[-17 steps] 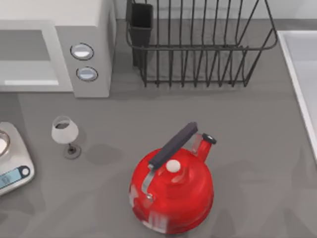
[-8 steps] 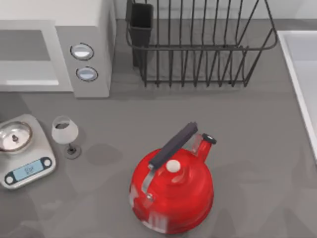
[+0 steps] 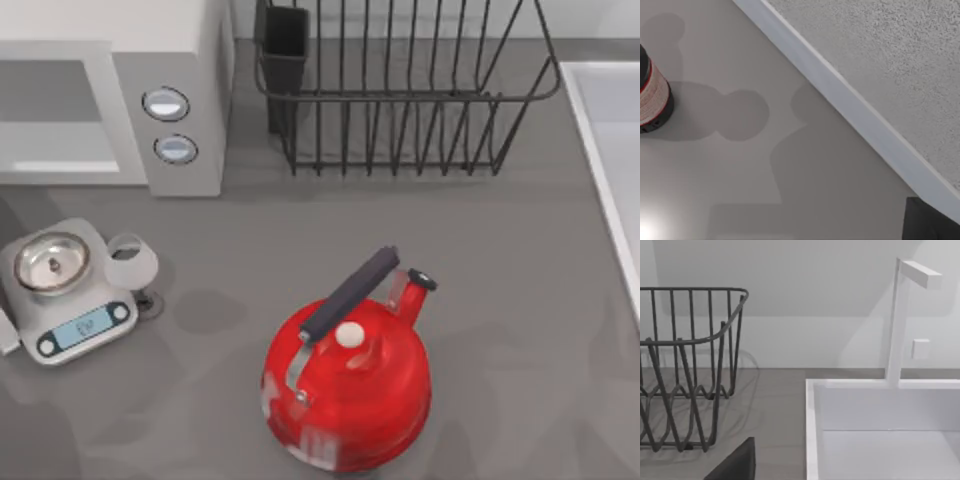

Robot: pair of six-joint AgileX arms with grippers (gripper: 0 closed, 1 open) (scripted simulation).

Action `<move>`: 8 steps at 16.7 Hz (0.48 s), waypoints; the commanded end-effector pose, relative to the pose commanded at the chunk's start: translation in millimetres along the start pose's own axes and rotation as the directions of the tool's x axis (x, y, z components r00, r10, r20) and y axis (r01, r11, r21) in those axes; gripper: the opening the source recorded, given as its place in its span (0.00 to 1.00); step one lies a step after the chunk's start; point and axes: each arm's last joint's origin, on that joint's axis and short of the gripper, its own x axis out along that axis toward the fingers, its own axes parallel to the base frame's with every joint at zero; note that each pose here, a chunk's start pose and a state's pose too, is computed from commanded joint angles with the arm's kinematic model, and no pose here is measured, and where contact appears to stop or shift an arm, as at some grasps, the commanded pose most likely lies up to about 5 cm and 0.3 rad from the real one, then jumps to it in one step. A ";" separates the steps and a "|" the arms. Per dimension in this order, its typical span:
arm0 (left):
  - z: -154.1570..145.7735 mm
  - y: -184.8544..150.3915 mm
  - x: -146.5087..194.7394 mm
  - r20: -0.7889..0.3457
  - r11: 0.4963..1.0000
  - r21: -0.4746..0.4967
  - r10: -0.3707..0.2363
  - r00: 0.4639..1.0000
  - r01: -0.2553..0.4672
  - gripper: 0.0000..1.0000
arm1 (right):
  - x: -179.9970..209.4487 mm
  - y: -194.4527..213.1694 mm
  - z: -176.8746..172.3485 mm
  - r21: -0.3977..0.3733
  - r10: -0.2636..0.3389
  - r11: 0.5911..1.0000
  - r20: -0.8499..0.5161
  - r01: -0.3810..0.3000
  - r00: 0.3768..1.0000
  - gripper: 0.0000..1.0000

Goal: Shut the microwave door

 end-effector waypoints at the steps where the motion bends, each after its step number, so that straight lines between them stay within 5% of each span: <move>1: 12.3 5.4 -4.4 0.036 0.999 0.009 0.034 0.999 -0.034 0.00 | 0.0 0.0 0.0 0.000 0.000 1.000 0.000 0.000 1.000 1.00; 8: 17.3 -37.9 2.2 0.008 1.000 0.013 0.029 1.000 -0.029 0.00 | 0.0 0.0 0.0 0.000 0.000 1.000 0.000 0.000 1.000 1.00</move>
